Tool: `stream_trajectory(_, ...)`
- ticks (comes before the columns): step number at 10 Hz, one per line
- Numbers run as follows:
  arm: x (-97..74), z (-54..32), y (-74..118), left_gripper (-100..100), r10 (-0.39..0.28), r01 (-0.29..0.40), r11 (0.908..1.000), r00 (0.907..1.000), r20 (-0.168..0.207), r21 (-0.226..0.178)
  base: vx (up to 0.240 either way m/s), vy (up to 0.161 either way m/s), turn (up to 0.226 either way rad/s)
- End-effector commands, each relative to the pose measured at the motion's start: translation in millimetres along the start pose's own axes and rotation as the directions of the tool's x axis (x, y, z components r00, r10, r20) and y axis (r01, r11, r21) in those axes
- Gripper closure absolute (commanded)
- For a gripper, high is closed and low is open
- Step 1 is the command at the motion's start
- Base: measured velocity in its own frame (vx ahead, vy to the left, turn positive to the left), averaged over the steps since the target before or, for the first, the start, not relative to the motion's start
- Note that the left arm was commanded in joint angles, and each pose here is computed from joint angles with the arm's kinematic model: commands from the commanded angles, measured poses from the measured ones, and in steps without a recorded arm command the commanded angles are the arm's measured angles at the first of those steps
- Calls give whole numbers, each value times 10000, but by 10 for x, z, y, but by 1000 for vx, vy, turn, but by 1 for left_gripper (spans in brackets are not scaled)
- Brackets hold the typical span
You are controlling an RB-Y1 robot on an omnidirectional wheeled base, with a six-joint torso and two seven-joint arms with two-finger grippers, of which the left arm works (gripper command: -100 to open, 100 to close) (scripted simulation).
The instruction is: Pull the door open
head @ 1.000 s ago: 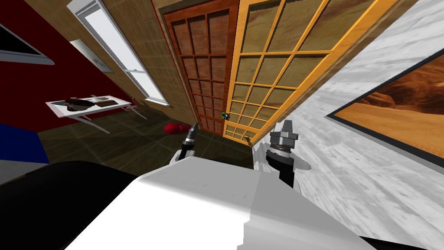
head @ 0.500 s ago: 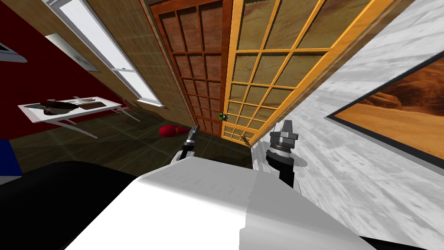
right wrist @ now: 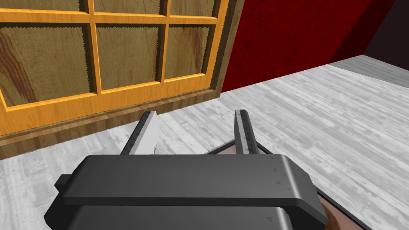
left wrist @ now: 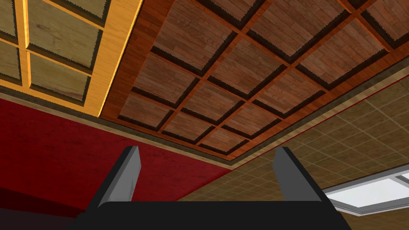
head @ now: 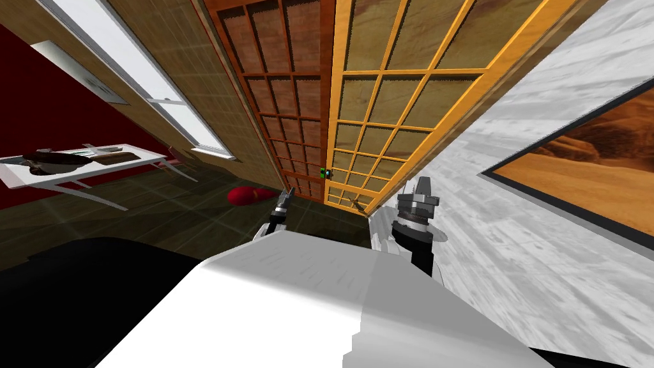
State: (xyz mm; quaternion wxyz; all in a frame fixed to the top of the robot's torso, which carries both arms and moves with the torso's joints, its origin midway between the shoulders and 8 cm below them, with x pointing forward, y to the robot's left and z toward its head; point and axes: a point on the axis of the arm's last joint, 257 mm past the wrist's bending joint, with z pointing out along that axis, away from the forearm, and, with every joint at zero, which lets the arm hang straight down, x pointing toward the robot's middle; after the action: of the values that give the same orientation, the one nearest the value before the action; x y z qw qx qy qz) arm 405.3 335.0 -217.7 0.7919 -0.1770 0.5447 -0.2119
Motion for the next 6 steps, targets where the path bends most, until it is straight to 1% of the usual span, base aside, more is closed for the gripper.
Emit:
stream_trajectory(1, 78, -43, 90, -100, 419, -422, 9990, 9990, -182, -136, 106, -19, -81)
stream_trajectory(3, 178, -94, 193, -100, 896, -909, 9955, 9951, -423, -285, 114, -15, -70)
stream_trajectory(6, 325, -178, 341, -100, 1576, -1616, 9858, 9842, -802, -464, 107, -10, -75)
